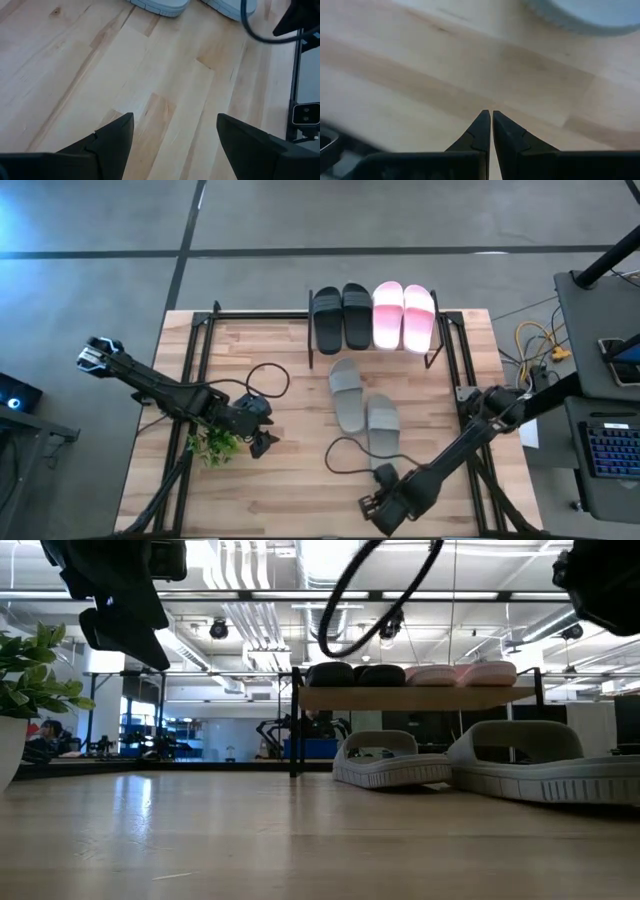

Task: Pick and place slides into the shelf
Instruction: Move the left gray slide to the top right of the table

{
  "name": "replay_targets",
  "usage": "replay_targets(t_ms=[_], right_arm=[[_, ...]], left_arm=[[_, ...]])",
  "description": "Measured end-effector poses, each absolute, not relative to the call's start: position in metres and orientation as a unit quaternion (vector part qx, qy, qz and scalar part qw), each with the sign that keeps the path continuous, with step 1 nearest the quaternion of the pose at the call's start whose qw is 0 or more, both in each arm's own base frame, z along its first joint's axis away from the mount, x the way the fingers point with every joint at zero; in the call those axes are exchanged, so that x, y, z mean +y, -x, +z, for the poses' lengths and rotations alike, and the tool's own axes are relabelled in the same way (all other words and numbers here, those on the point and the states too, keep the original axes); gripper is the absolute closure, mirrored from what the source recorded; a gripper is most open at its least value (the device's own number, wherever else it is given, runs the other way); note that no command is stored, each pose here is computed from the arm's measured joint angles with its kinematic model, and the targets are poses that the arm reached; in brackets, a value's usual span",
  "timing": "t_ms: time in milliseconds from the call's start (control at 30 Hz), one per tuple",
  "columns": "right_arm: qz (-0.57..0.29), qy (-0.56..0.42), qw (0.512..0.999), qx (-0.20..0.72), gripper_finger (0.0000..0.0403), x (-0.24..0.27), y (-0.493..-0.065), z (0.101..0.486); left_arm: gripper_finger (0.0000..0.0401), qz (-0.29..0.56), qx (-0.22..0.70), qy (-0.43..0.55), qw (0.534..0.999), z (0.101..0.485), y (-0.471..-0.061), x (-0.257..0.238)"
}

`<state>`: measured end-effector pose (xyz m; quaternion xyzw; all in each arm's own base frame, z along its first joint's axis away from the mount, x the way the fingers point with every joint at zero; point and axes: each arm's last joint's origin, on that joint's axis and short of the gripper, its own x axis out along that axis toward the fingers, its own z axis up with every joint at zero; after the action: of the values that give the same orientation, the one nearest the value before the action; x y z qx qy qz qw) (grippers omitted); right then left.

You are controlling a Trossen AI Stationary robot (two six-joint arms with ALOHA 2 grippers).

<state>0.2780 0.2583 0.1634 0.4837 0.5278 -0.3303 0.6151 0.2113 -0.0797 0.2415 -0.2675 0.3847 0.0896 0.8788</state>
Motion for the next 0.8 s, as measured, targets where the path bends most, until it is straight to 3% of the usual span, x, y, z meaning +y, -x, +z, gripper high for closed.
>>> replay_targets(t_ms=[333,800], right_arm=[[-0.429,-0.43,0.612,0.505,0.039,0.236,-0.27,0.158],[-0.504,-0.394,0.602,0.479,0.039,0.131,-0.27,0.14]], left_arm=[[0.0131,0.088,0.386,0.267,0.879,0.241,-0.211,-0.08],[0.0131,0.087,0.387,0.266,0.879,0.241,-0.211,-0.08]])
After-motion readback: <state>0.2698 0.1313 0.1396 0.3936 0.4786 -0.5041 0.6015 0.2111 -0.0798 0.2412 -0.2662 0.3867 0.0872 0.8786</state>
